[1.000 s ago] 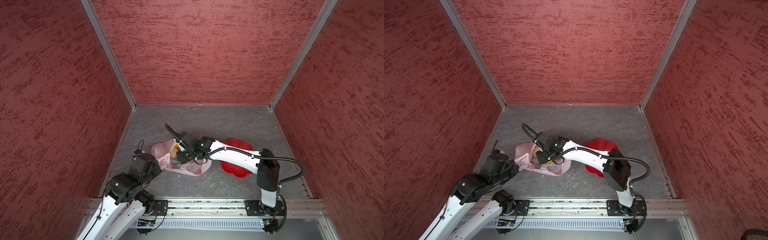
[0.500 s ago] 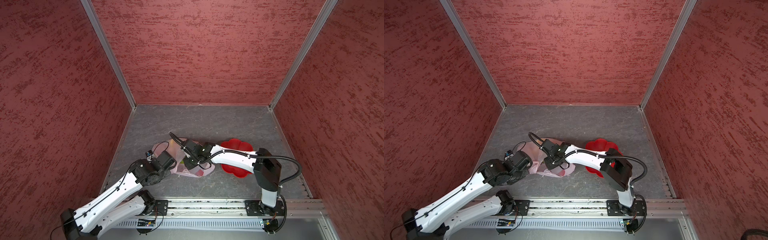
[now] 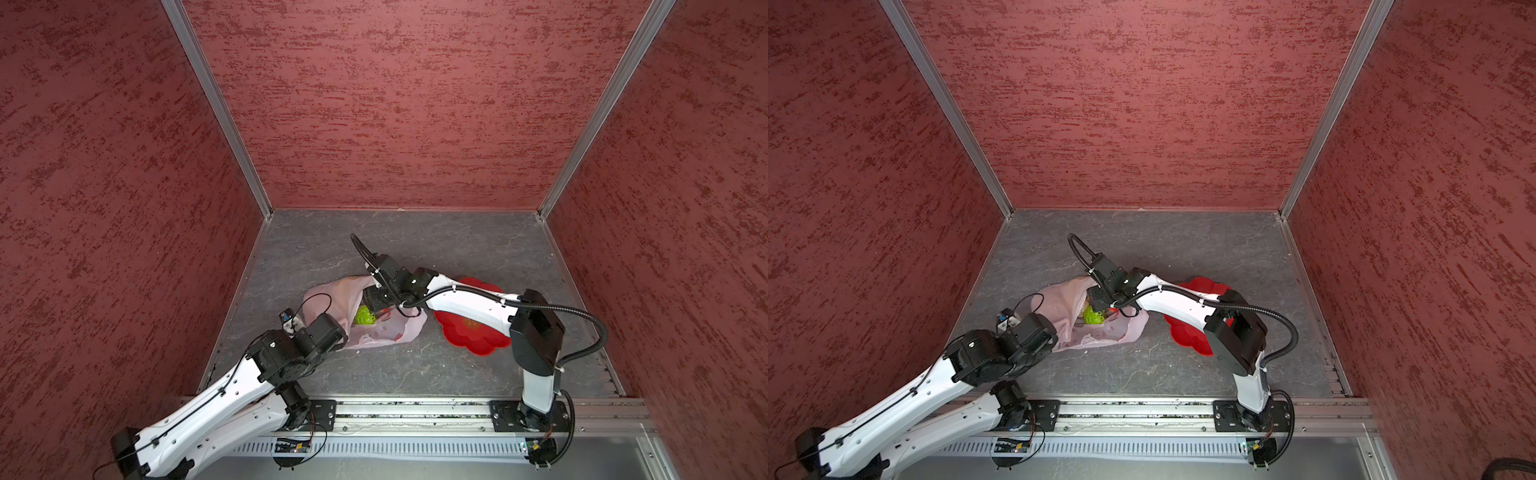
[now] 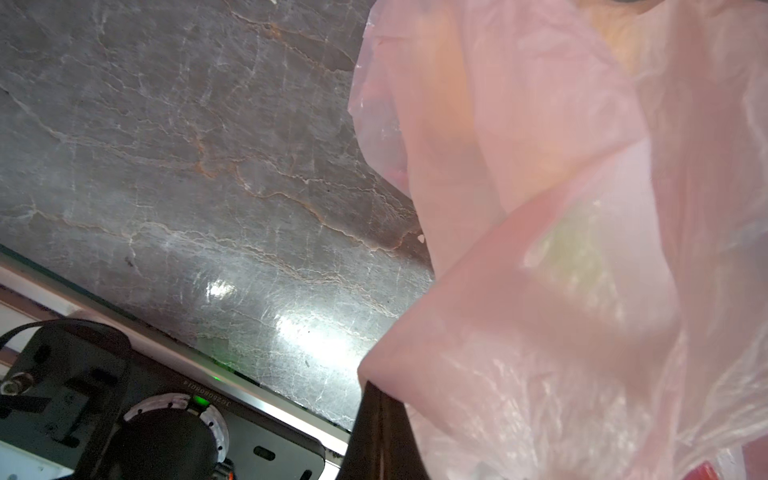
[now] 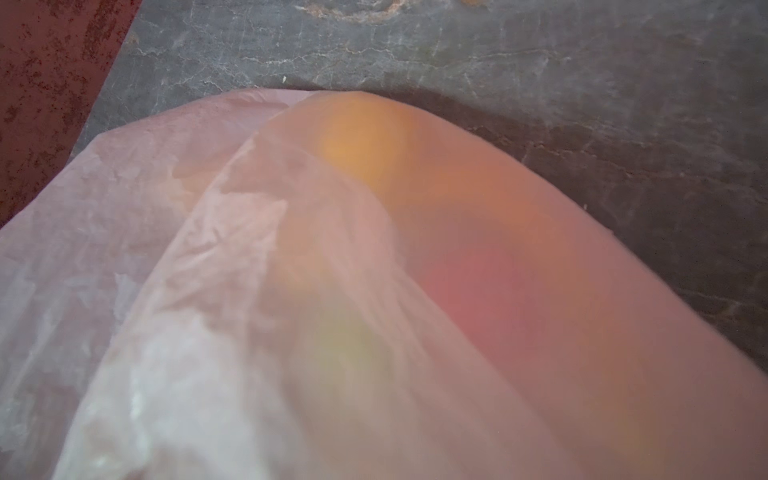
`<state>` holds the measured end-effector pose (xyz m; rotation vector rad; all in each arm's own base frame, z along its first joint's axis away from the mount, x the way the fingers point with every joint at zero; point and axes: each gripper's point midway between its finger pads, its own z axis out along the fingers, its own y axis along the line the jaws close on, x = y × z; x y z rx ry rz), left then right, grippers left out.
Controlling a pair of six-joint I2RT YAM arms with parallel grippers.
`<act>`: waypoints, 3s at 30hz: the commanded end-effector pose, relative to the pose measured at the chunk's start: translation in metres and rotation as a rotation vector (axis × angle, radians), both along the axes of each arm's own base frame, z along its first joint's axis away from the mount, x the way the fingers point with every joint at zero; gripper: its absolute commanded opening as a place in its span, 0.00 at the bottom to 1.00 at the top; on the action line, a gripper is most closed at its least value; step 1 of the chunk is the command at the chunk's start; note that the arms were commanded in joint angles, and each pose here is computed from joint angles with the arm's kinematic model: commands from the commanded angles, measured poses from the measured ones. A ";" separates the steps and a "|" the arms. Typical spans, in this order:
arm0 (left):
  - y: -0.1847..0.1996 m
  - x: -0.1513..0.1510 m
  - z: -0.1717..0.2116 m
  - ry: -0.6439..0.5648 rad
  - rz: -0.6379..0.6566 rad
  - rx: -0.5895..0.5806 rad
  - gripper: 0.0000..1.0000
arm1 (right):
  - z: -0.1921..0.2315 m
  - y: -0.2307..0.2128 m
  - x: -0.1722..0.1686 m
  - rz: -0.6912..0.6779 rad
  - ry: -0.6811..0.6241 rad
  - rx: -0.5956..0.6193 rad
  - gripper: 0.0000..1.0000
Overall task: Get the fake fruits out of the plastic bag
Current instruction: 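Grasp the green fruit with the right gripper while the left holds the handle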
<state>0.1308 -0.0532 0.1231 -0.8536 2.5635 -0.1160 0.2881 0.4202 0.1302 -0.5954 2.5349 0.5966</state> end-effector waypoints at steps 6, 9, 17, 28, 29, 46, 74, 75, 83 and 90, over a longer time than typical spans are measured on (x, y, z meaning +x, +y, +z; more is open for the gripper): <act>0.006 -0.008 -0.015 0.020 0.037 -0.011 0.00 | 0.000 0.023 -0.016 0.078 0.018 0.010 0.67; 0.006 -0.008 -0.017 0.013 0.042 -0.018 0.00 | -0.009 0.028 -0.021 0.097 0.024 -0.007 0.68; 0.003 -0.005 -0.019 -0.015 0.039 -0.049 0.00 | -0.034 0.031 -0.024 0.109 0.047 -0.065 0.70; 0.004 -0.008 -0.025 -0.018 0.042 -0.067 0.00 | -0.051 0.033 -0.022 0.102 0.061 -0.093 0.75; 0.004 -0.008 -0.025 -0.019 0.042 -0.068 0.00 | -0.052 0.033 -0.021 0.099 0.059 -0.098 0.76; 0.002 -0.009 -0.028 -0.025 0.036 -0.093 0.00 | -0.071 0.039 -0.014 0.081 0.075 -0.133 0.77; 0.001 -0.003 -0.024 -0.060 0.024 -0.094 0.00 | -0.079 0.037 -0.023 0.101 0.108 -0.160 0.49; 0.001 -0.003 -0.023 -0.065 0.023 -0.093 0.00 | -0.077 0.038 -0.023 0.101 0.105 -0.157 0.47; 0.001 0.004 -0.012 -0.101 0.014 -0.083 0.00 | -0.053 0.040 -0.022 0.109 0.078 -0.127 0.39; -0.001 0.015 0.003 -0.140 -0.003 -0.050 0.00 | -0.012 0.041 -0.025 0.139 0.047 -0.066 0.38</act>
